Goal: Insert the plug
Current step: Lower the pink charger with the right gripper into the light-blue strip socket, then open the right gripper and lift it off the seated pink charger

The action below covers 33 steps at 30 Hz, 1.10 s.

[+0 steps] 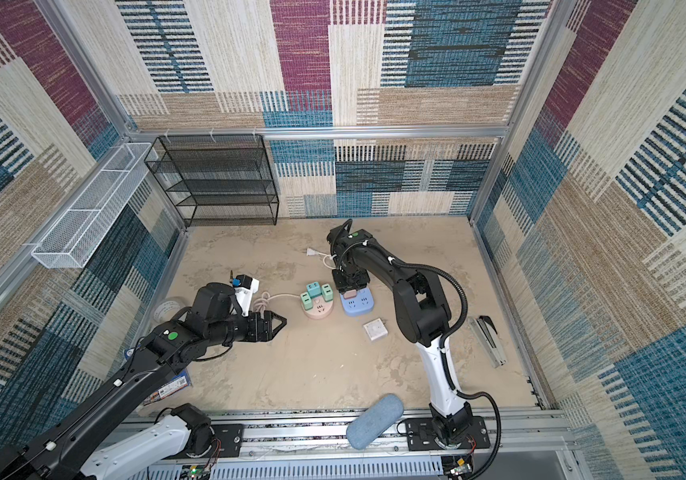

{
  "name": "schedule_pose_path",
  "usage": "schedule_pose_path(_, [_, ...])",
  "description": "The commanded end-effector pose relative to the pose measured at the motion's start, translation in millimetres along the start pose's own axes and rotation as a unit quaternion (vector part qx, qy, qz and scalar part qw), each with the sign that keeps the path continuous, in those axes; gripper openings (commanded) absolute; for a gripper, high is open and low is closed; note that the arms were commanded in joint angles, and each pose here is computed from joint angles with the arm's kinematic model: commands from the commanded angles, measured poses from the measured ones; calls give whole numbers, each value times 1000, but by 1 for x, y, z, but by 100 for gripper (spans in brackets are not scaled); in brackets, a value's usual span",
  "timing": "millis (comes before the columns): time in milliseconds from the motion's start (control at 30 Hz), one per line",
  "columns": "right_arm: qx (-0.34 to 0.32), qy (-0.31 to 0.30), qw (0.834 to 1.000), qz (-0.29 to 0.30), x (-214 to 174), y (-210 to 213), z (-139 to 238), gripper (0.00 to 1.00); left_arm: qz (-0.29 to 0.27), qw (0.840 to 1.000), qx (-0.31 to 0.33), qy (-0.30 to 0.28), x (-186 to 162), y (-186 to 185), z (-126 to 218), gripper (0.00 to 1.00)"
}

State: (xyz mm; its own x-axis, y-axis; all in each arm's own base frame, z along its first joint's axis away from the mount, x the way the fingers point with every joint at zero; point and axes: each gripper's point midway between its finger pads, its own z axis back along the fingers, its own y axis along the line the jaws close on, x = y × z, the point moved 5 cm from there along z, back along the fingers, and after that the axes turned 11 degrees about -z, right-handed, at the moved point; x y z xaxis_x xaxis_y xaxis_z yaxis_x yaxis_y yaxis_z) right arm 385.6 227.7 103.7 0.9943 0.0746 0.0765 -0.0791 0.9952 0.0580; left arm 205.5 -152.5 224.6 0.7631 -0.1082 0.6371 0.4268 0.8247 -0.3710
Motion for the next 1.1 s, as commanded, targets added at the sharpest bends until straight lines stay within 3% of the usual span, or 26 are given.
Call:
schedule_pose_path(0, [-22, 38, 999, 4, -11, -8, -27, 4, 0, 1000, 1, -9, 3, 0, 2, 86])
schedule_pose_path(333, [-14, 3, 1000, -3, -3, -5, -1, 34, -3, 1000, -4, -15, 4, -3, 6, 86])
schedule_pose_path(600, [8, -38, 999, -9, 3, -1, 28, 51, -6, 1000, -16, -16, 6, -6, 7, 87])
schedule_pose_path(800, [14, -41, 999, -8, 1, -1, 32, 76, -8, 1000, -21, -13, 9, -8, 8, 88])
schedule_pose_path(867, [16, -48, 999, -11, 1, -2, 36, 80, -8, 1000, -20, -13, 9, -9, 8, 88])
schedule_pose_path(967, [17, -85, 996, -24, 2, -5, 56, 81, -10, 1000, -17, -14, 10, -9, 10, 90])
schedule_pose_path(1033, [12, -145, 988, -43, 3, -12, 81, 84, -6, 1000, 1, -15, 11, -5, 13, 100])
schedule_pose_path(1067, [7, -174, 983, -54, 2, -17, 92, 86, -5, 1000, 10, -17, 12, -3, 14, 100])
